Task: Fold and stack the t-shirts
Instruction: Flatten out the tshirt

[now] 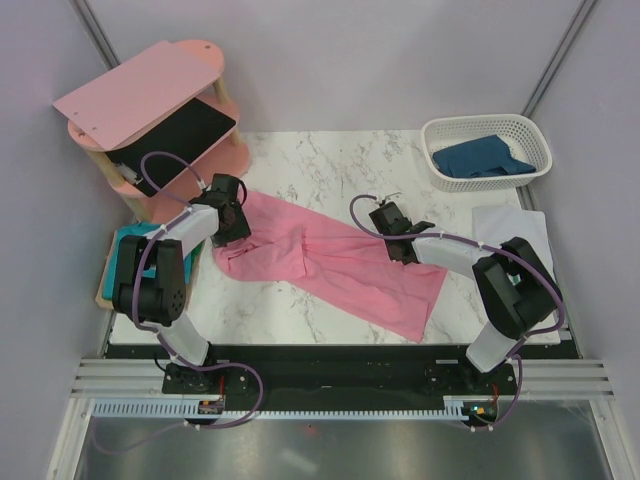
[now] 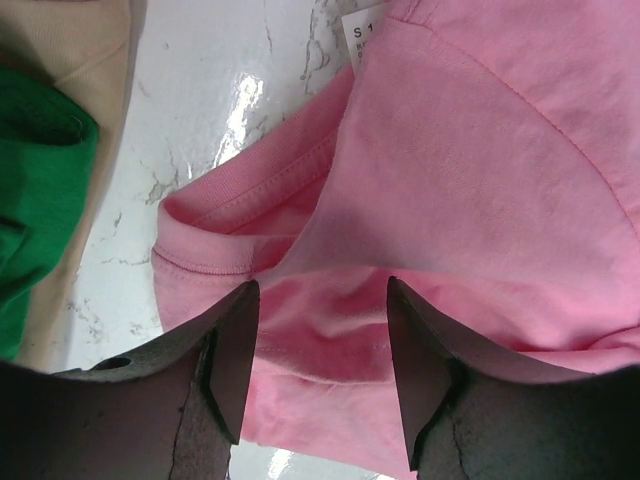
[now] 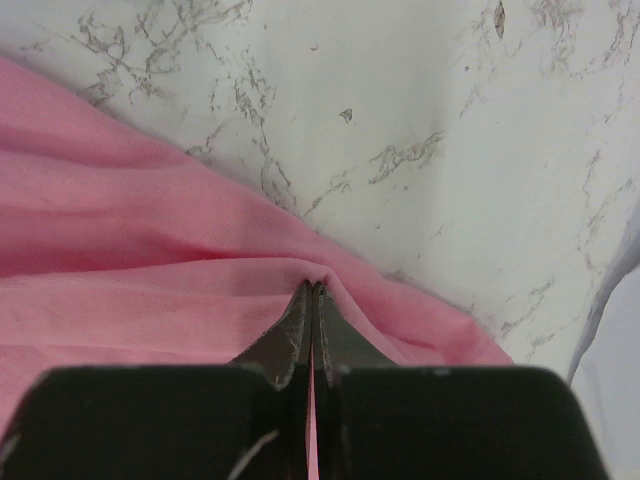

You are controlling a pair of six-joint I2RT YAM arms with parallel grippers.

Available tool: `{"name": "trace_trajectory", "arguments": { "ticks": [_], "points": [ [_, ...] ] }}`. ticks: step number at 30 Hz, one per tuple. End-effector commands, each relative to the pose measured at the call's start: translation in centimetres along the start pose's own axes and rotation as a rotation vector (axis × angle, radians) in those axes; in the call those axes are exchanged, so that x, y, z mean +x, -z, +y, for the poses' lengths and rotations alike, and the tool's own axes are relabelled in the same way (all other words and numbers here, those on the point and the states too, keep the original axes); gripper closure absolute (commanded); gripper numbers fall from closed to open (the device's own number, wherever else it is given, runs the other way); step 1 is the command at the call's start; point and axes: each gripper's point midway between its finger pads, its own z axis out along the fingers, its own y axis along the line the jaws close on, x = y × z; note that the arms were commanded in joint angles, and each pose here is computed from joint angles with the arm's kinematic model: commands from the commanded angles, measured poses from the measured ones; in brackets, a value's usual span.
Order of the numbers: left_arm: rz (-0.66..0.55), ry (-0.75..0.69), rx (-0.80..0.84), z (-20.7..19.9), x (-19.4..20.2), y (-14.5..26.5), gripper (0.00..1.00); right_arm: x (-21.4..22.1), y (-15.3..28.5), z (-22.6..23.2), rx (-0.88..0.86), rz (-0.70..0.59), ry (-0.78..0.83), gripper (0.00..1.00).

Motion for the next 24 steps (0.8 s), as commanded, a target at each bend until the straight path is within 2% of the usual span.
{"name": "trace_trajectory", "arguments": {
  "ticks": [1, 10, 15, 16, 18, 19, 20, 24],
  "points": [
    [-0.078, 0.045, 0.000, 0.0, -2.0, 0.6, 0.39, -1.0, 0.3, -0.1, -0.006, -0.034, -0.042, 1.00],
    [-0.113, 0.061, -0.033, 0.9, -1.8, 0.3, 0.39, -0.6, -0.2, 0.4, -0.015, -0.017, -0.040, 1.00],
    [-0.083, 0.050, -0.022, 0.3, -1.4, -0.7, 0.40, -0.3, -0.4, 0.5, -0.016, -0.008, -0.036, 1.00],
    [-0.079, 0.051, -0.022, 0.3, -1.4, -0.9, 0.47, -0.3, -0.3, 0.5, -0.016, -0.009, -0.036, 1.00],
    [-0.077, 0.049, -0.009, 0.0, -1.5, -1.0, 0.67, -0.3, -0.3, 0.5, -0.018, -0.010, -0.037, 1.00],
    [-0.080, 0.048, -0.002, -0.1, -1.7, -0.8, 0.93, -0.4, -0.3, 0.5, -0.018, -0.012, -0.039, 1.00],
    [-0.088, 0.050, 0.009, -0.3, -1.9, -0.5, 0.98, -0.4, -0.3, 0.5, -0.018, -0.010, -0.039, 1.00],
    [-0.121, 0.058, 0.026, -0.4, -2.6, 0.7, 0.98, -0.5, -0.3, 0.5, -0.020, -0.013, -0.040, 1.00]
  ]
}}
